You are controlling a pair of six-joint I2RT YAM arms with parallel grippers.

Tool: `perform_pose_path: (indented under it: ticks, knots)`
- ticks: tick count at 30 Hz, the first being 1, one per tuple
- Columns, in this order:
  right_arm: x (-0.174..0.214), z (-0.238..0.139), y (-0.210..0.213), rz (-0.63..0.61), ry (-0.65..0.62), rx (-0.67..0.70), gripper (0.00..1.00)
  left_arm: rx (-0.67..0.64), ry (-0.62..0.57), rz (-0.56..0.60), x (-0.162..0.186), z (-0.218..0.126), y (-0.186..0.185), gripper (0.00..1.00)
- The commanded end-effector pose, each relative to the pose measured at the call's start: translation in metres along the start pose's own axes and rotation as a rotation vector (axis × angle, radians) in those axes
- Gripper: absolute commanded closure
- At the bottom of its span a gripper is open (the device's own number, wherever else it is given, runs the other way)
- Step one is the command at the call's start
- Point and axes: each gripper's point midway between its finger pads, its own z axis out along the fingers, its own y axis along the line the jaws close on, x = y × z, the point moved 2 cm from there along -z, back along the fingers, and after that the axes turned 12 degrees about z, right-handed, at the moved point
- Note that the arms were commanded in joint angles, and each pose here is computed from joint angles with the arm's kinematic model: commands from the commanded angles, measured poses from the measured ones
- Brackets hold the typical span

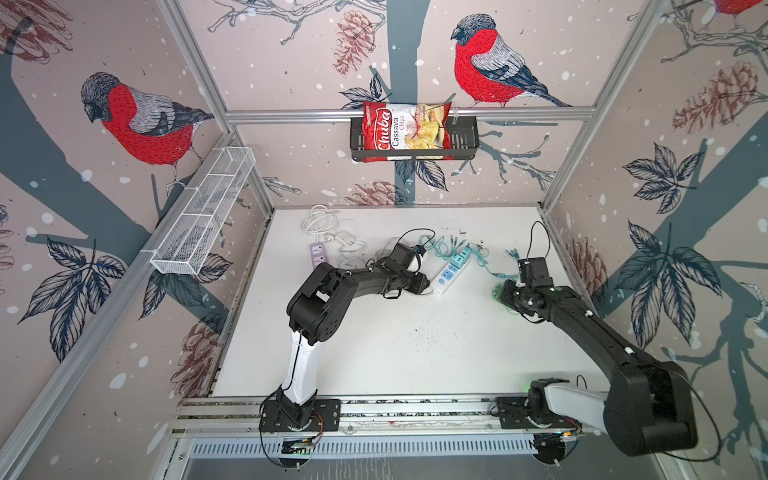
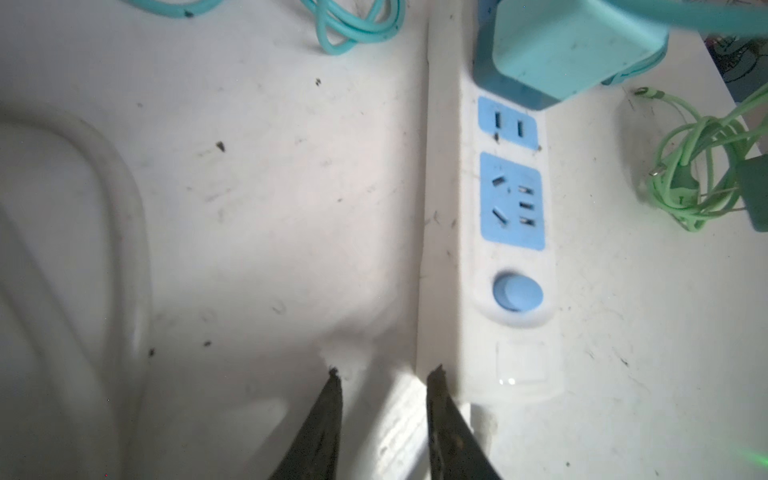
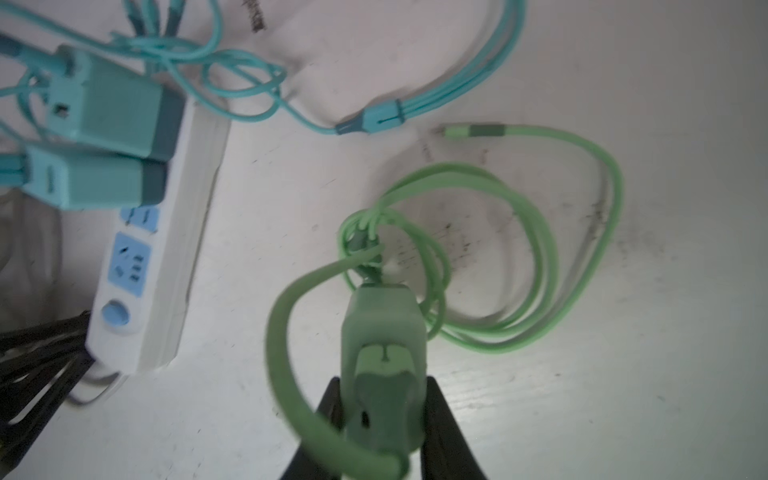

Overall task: Insert the plug
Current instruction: 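Carry the light-green charger with the right gripper over the white strip's free socket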

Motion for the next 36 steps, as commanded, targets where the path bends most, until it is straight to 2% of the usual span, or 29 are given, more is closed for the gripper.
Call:
perform_pose_path:
  ticks: [1, 5, 13, 23, 28, 36]
  knots:
    - [0.002, -0.005, 0.017, -0.038, 0.042, -0.109, 0.97, 0.022, 0.07, -0.034, 0.018, -0.001, -0.006, 0.65]
    - [0.011, -0.008, 0.029, -0.032, 0.093, -0.219, 0.97, 0.028, 0.067, -0.027, 0.015, 0.0, -0.006, 0.65]
    - [0.01, 0.001, 0.033, -0.007, 0.106, -0.238, 0.98, 0.062, 0.058, -0.032, 0.007, 0.001, -0.018, 0.66]
    - [-0.006, -0.004, 0.045, -0.03, 0.083, -0.245, 0.97, 0.102, 0.047, -0.045, 0.006, 0.008, -0.059, 0.67]
    - [-0.009, 0.002, 0.042, -0.036, 0.087, -0.204, 0.97, 0.116, 0.051, -0.028, 0.002, 0.007, -0.083, 0.67]
    - [-0.034, 0.005, 0.009, -0.004, -0.041, -0.01, 0.97, 0.144, 0.052, -0.016, 0.0, 0.014, -0.11, 0.67]
